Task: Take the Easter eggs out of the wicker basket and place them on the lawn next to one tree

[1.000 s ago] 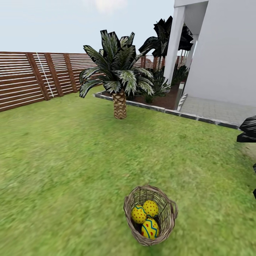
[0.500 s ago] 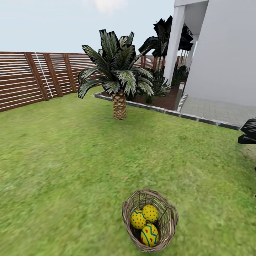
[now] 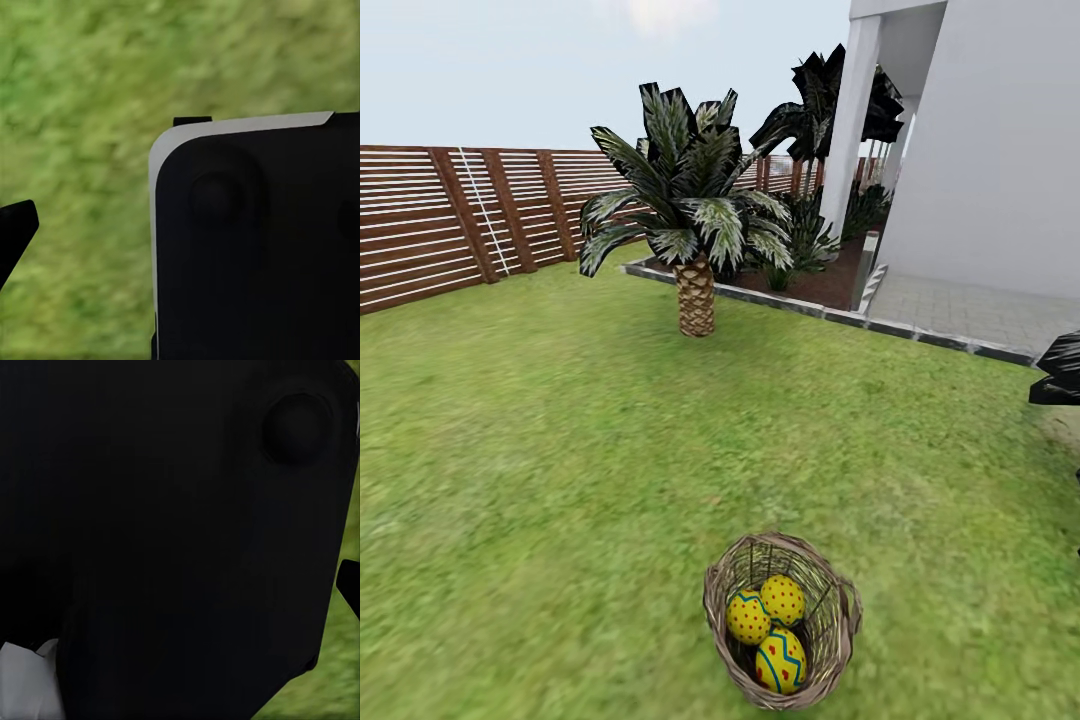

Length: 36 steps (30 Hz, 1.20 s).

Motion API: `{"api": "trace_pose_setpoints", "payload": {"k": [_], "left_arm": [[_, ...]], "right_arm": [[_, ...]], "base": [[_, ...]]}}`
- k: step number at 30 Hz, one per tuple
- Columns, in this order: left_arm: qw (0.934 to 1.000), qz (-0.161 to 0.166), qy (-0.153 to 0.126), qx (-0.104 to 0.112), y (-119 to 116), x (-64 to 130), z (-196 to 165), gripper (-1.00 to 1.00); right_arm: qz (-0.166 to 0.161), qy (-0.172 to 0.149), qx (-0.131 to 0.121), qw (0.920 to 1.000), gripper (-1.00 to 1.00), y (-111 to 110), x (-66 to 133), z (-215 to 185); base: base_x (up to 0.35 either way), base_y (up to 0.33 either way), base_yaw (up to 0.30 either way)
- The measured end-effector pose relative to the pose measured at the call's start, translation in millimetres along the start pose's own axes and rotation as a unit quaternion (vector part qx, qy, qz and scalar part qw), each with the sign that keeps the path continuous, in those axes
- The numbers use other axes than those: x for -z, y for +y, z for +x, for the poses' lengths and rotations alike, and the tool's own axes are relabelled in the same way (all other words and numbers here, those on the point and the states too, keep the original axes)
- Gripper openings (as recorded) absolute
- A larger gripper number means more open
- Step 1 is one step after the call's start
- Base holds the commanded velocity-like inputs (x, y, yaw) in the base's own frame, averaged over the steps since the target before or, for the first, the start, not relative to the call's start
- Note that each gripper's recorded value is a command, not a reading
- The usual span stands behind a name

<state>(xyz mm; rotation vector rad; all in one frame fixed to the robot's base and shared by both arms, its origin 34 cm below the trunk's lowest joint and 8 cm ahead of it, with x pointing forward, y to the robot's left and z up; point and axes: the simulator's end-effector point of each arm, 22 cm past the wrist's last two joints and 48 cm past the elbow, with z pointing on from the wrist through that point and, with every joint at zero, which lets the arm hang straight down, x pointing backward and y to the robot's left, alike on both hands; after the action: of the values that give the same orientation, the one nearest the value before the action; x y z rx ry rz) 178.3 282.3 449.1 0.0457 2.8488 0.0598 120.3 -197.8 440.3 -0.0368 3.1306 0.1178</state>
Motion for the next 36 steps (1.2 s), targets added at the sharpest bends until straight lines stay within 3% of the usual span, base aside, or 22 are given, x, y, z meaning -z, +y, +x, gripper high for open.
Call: {"api": "trace_pose_setpoints", "payload": {"k": [19, 25, 32, 36], "left_arm": [[1.0, 0.002, 0.0, 0.0, -2, 0.0, 0, 1.0], [1.0, 0.002, 0.0, 0.0, -3, 0.0, 0, 1.0], [1.0, 0.002, 0.0, 0.0, -3, 0.0, 0, 1.0], [1.0, 0.002, 0.0, 0.0, -3, 0.0, 0, 1.0]], "right_arm": [[-0.001, -0.009, 0.0, 1.0, 1.0, 1, 0.0, -5], [0.002, -0.037, 0.0, 0.9993, 1.0, 0, -1.3, -30], [0.002, -0.123, -0.001, 0.9925, 1.0, 1, 3.7, -111], [0.0, -0.153, -0.001, 0.9883, 1.0, 4, 9.0, -141]], "base": [[0.0, 0.0, 0.0], [0.0, 0.0, 0.0], [0.0, 0.0, 0.0], [0.0, 0.0, 0.0]]}}
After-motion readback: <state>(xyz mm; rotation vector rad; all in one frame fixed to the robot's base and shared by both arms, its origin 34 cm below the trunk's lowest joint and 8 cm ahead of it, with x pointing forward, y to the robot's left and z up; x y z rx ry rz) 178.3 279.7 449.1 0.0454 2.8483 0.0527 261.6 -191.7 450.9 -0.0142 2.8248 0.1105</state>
